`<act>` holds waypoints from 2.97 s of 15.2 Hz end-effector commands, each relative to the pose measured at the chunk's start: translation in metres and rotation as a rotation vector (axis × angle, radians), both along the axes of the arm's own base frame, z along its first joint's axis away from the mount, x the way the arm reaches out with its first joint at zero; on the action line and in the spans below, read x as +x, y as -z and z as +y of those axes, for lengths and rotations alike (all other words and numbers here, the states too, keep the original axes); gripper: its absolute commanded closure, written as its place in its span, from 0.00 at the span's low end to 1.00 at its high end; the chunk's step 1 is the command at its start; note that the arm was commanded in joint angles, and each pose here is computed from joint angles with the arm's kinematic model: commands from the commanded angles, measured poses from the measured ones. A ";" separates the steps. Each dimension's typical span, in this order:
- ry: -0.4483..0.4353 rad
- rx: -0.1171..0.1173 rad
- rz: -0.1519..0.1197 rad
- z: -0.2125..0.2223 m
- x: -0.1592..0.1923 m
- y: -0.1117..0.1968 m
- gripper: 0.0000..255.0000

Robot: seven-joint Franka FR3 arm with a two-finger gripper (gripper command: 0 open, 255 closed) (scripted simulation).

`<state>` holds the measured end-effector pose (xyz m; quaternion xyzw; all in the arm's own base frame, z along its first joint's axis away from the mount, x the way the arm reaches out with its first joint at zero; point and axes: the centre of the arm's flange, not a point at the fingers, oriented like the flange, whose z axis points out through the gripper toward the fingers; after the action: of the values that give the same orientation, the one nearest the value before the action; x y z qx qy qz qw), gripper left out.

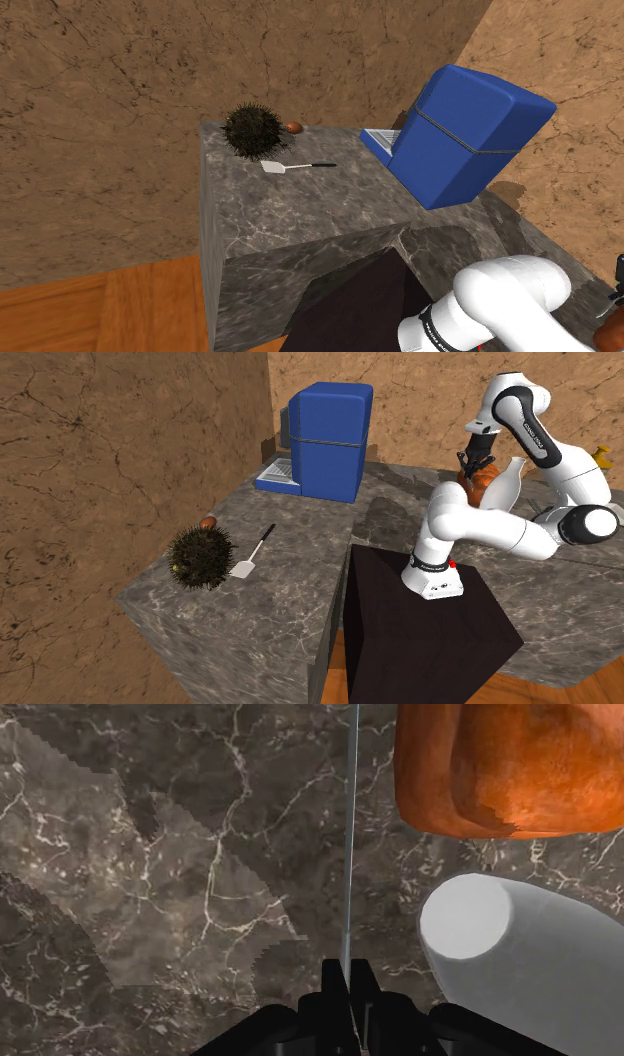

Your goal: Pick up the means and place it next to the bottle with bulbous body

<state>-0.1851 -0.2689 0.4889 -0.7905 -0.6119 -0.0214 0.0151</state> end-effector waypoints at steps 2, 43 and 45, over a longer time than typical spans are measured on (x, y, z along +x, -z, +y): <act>0.000 0.000 0.000 0.001 0.000 0.017 1.00; 0.000 -0.001 -0.001 -0.002 -0.001 0.070 0.00; 0.000 -0.001 -0.001 -0.002 -0.001 0.070 0.00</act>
<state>-0.1860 -0.2709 0.4189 -0.7904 -0.6121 -0.0215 0.0147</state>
